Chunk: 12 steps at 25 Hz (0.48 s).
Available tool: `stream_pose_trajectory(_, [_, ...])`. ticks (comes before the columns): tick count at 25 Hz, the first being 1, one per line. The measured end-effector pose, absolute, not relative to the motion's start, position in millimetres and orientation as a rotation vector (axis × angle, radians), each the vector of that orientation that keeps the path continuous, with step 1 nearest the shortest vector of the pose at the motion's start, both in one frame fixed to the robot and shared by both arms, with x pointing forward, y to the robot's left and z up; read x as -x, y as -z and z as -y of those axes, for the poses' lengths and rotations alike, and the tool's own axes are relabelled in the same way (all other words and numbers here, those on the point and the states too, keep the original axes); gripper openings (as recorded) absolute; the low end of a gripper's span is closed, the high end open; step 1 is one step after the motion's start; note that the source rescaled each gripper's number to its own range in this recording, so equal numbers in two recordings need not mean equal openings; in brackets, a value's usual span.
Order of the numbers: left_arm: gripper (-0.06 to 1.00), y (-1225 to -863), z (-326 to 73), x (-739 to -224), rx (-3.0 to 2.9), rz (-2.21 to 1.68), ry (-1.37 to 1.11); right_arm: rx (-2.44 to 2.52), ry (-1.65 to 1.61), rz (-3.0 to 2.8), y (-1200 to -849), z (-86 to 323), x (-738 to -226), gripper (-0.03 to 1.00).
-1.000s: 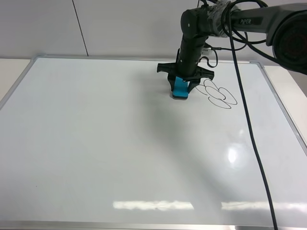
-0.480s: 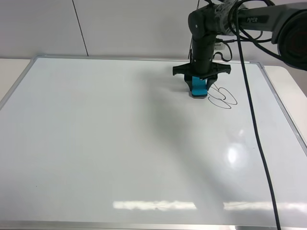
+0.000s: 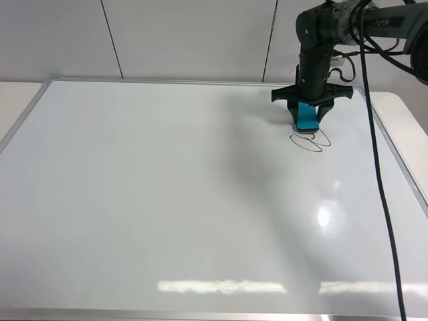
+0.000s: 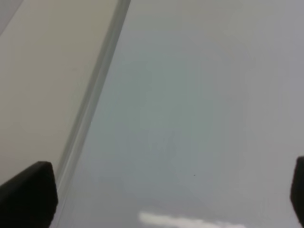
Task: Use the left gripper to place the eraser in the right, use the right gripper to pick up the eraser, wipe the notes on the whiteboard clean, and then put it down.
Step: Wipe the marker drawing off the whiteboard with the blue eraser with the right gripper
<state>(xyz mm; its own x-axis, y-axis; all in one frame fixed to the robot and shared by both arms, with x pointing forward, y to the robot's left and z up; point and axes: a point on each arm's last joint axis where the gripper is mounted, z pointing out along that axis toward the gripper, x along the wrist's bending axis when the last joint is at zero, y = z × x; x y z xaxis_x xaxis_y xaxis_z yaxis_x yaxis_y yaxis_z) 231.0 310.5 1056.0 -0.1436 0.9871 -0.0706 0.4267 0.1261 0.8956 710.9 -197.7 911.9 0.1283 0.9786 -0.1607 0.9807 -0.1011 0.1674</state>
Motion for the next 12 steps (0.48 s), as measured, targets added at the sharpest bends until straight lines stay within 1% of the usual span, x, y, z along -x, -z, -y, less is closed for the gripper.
stream_pose_trajectory(3, [1.0, -1056, -311, -231, -1.388, -1.678, -0.976, -2.149, 0.02, -1.959, -912, 202, -712, 0.02])
stream_pose_trajectory(7, [1.0, -1056, -311, -231, -1.388, -1.678, -0.976, -2.101, 0.014, -2.017, -912, 198, -712, 0.02])
stream_pose_trajectory(9, [1.0, -1056, -311, -231, -1.388, -1.678, -0.976, -2.06, 0.015, -2.058, -912, 190, -710, 0.02])
stream_pose_trajectory(12, [1.0, -1056, -311, -231, -1.388, -1.678, -0.976, -1.963, 0.008, -2.154, -912, 163, -702, 0.02])
